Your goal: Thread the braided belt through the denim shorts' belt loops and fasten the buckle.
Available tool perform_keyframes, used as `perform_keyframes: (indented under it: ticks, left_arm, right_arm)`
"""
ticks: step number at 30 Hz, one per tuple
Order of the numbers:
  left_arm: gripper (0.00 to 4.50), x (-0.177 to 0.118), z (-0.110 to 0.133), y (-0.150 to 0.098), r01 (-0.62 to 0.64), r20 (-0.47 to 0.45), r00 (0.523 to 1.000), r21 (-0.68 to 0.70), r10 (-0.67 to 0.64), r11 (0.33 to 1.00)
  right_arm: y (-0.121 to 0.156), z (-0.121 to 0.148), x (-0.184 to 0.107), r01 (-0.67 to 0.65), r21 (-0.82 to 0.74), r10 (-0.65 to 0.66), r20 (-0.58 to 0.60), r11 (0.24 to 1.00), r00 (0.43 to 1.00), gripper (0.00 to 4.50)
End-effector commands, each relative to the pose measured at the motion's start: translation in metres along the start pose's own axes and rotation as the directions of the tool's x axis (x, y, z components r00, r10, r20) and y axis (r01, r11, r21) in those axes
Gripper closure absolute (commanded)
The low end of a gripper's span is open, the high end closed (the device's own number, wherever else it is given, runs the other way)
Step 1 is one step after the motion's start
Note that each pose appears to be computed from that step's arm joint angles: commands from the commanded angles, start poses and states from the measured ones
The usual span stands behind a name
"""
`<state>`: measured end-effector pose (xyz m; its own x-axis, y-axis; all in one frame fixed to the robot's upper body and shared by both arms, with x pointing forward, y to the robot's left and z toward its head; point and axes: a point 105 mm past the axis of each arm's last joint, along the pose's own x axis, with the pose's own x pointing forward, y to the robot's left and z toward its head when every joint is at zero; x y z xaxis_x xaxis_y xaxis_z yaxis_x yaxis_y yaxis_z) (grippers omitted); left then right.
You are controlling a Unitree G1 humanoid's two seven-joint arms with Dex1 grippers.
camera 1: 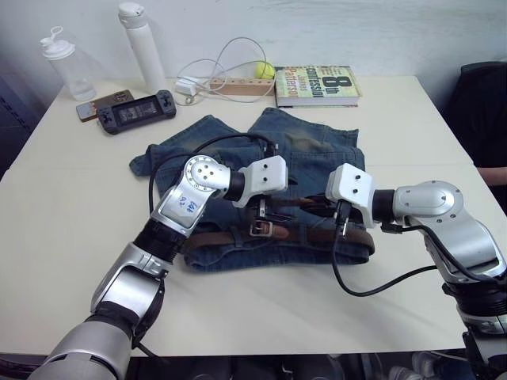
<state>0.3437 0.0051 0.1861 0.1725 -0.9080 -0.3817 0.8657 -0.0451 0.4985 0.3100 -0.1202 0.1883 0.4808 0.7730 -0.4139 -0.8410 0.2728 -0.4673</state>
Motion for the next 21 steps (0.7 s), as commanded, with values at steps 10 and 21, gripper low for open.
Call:
perform_keyframes:
  ticks: [10, 21]
  left_arm:
    - [4.44, -0.001, 0.019, 0.004, 0.035, 0.077, 0.997, -0.015, -0.033, 0.999]
    - [4.5, -0.006, 0.008, 0.005, 0.014, 0.031, 0.999, -0.015, -0.013, 1.0]
  right_arm:
    - [-0.001, 0.006, -0.01, 0.012, -0.033, -0.012, -0.002, 0.999, 1.0, 4.5]
    - [-0.005, 0.014, -0.012, 0.041, -0.033, -0.04, 0.043, 0.999, 0.998, 3.61]
